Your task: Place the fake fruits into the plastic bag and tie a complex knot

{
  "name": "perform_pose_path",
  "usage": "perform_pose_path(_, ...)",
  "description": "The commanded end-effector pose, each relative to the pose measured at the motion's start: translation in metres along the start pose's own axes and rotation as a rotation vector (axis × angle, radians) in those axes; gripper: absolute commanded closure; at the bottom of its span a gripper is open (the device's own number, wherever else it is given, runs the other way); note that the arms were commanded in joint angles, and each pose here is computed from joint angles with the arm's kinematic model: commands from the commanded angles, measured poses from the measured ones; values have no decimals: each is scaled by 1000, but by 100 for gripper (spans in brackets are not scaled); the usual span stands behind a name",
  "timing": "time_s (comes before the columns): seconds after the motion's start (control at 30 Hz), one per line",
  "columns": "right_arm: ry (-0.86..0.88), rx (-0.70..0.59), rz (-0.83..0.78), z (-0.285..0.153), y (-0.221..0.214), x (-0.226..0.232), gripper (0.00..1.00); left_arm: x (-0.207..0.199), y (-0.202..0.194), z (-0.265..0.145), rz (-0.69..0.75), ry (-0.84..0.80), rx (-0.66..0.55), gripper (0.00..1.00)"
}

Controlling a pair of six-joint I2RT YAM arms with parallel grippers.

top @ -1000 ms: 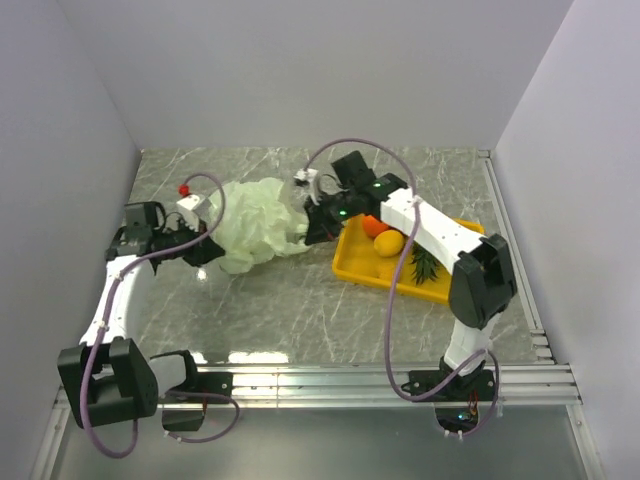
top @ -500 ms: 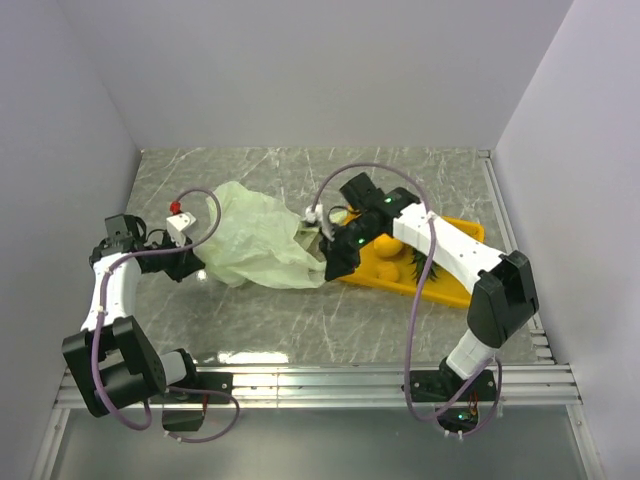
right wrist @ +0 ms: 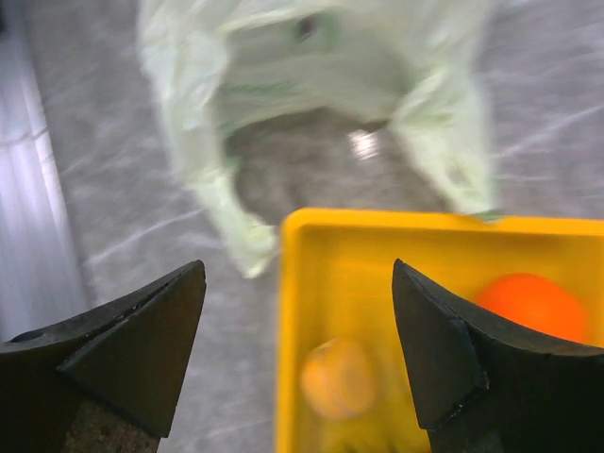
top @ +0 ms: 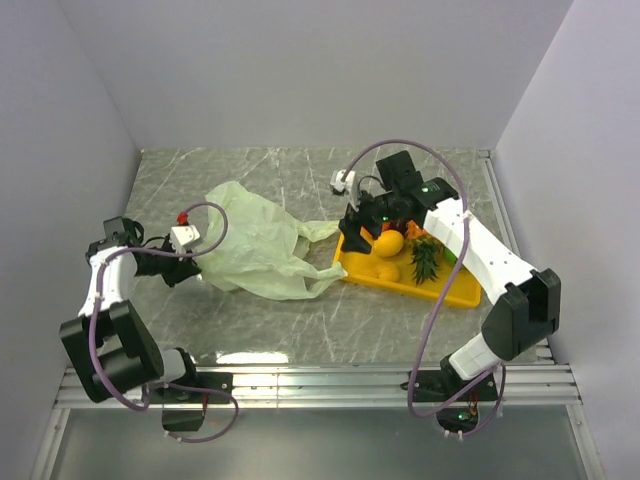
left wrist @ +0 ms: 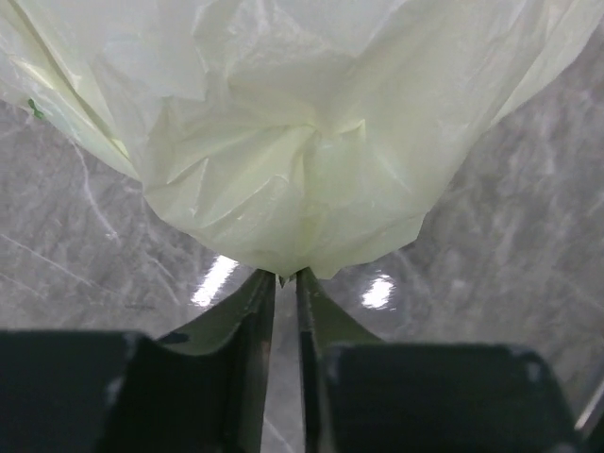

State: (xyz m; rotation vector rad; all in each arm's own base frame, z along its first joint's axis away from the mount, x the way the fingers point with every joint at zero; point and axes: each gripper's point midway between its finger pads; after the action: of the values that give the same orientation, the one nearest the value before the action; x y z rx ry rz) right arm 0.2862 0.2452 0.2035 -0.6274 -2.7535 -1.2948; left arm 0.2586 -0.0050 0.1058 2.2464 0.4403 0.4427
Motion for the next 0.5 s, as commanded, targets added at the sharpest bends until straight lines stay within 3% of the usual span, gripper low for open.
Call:
perform_pose_path(0.0,-176,-172,-96,-6,50,-31,13,29,9,-2,182,36,-38,78)
perform_pose_path(0.03,-180,-170,-105,4,54,-30,12,33,9,-2,190,43,-39,75)
perform_pose_path(0.1,-227,-110,-110,32,50,-45,12,38,12,0,221,49,-59,58)
perform_pose_path(0.2,-293,-91,-145,68,47,-62,11,47,16,-1,233,58,-75,44)
perform_pose_path(0.33,-426,-134,-181,87,66,-97,7,44,36,-13,206,38,-118,32)
perform_pose_path(0.47,-414,-130,-234,116,65,-114,6,34,61,-30,211,44,-150,22)
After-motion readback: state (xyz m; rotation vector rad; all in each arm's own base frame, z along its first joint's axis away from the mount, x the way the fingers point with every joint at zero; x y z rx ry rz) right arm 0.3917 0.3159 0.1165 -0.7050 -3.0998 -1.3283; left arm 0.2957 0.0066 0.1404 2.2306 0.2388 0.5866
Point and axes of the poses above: each gripper's point midway between its finger pads, its own z axis out along the fingers, its own x axis along the line the jaws close on, y = z × x, and after that the axes turned 11 degrees about z, right-handed
